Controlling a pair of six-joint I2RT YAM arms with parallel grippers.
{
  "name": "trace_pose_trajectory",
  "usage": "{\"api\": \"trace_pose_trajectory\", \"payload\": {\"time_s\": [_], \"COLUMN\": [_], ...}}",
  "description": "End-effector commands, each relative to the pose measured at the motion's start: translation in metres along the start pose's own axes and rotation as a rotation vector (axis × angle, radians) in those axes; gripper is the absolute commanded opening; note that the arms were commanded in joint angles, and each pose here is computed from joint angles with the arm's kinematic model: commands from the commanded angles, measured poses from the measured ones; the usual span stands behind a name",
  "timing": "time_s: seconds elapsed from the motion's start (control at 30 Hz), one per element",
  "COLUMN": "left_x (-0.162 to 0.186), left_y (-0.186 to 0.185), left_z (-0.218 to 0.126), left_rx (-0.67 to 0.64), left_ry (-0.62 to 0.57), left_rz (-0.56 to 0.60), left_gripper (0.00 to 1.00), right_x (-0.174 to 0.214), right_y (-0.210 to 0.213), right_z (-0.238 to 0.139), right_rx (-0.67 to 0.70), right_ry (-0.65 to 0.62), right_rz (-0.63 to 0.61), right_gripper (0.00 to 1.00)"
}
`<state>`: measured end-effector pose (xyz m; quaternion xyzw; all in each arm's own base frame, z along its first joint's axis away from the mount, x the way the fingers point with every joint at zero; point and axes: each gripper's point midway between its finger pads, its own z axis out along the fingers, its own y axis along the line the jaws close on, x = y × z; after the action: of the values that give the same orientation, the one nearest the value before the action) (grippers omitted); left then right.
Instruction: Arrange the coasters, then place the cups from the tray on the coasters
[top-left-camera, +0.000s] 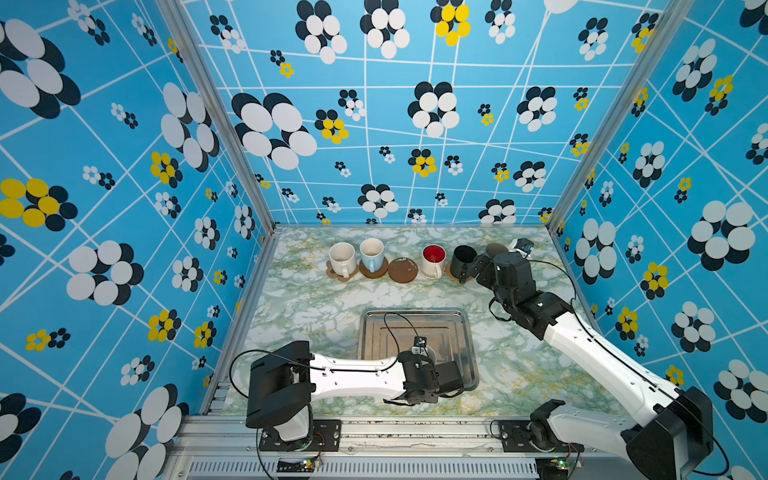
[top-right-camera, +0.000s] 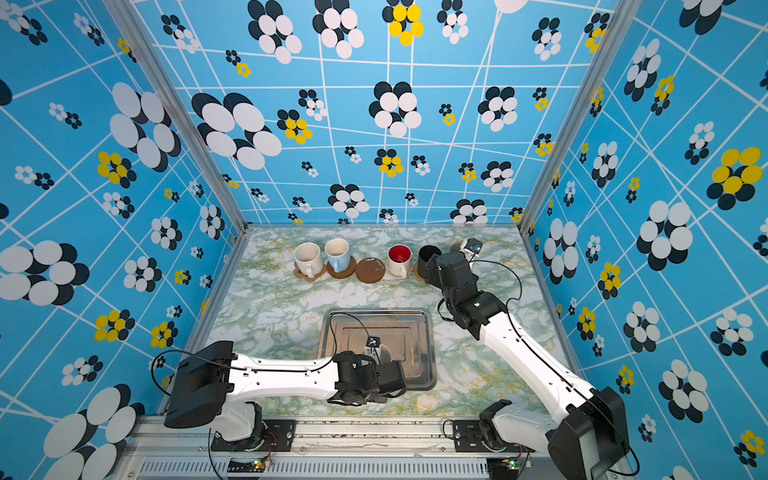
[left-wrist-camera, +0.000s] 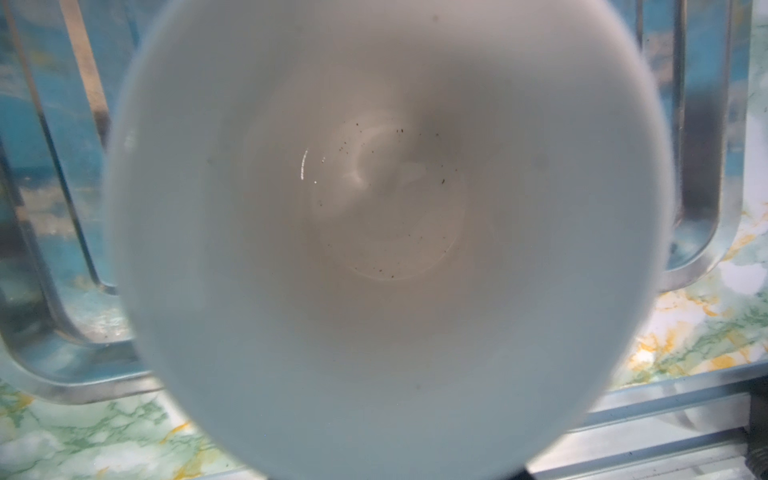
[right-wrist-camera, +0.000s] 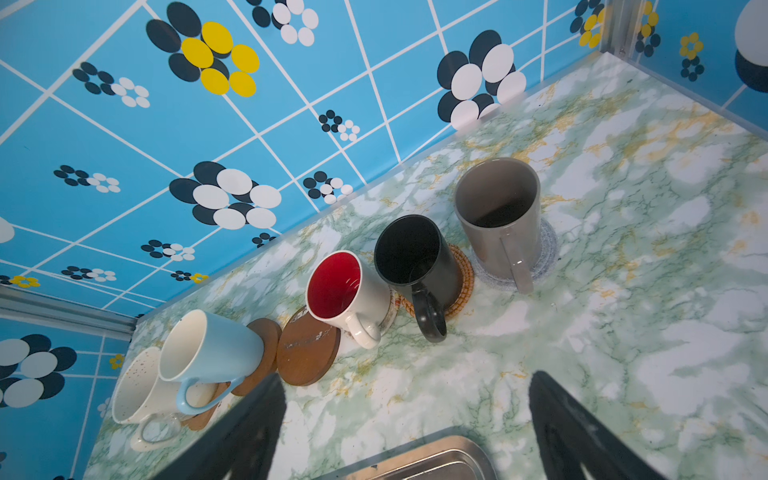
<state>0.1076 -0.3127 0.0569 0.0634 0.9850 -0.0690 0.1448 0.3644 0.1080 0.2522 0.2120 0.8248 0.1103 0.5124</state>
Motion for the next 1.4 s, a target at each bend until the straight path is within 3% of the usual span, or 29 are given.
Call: {"api": "trace_pose_trajectory", "payload": {"time_s": [0.0,0.57,1.03,1.17,1.37], "left_x": [-0.002,-0.003,-0.005,-0.007,-0.013], "left_y": [0.001,0.003,0.005,0.007,0.012], "left_z": [0.0,0.007,0.008,0.007,0.001], "left_rx": [-0.038,-0.075,-0.096,-0.104,-0.116], "left_ry": [-0.014,-0.012,-0.018,-0.027,-0.059], "left_rz": [0.045,0.067,0.074,0.078,0.072], "left_gripper": [0.38,0.32,0.15,0.0,0.0], "right_x": [0.003,0.005,0.007,0.008,0.009], "right_y": [-0.005,-0.005,-0.005,-0.005,-0.004], "right_z": [0.001,0.005,0.008,0.009,0.011], "right_rx": [0.008,0.011,0.017,0.018,0.02], "right_ry": [0.008,0.021,0.029,0.031,0.038], "right_rz": [-0.006,-0.008,-0.008,-0.009,-0.012], "right_gripper": [0.93,0.93,0.93,0.93,0.93]}}
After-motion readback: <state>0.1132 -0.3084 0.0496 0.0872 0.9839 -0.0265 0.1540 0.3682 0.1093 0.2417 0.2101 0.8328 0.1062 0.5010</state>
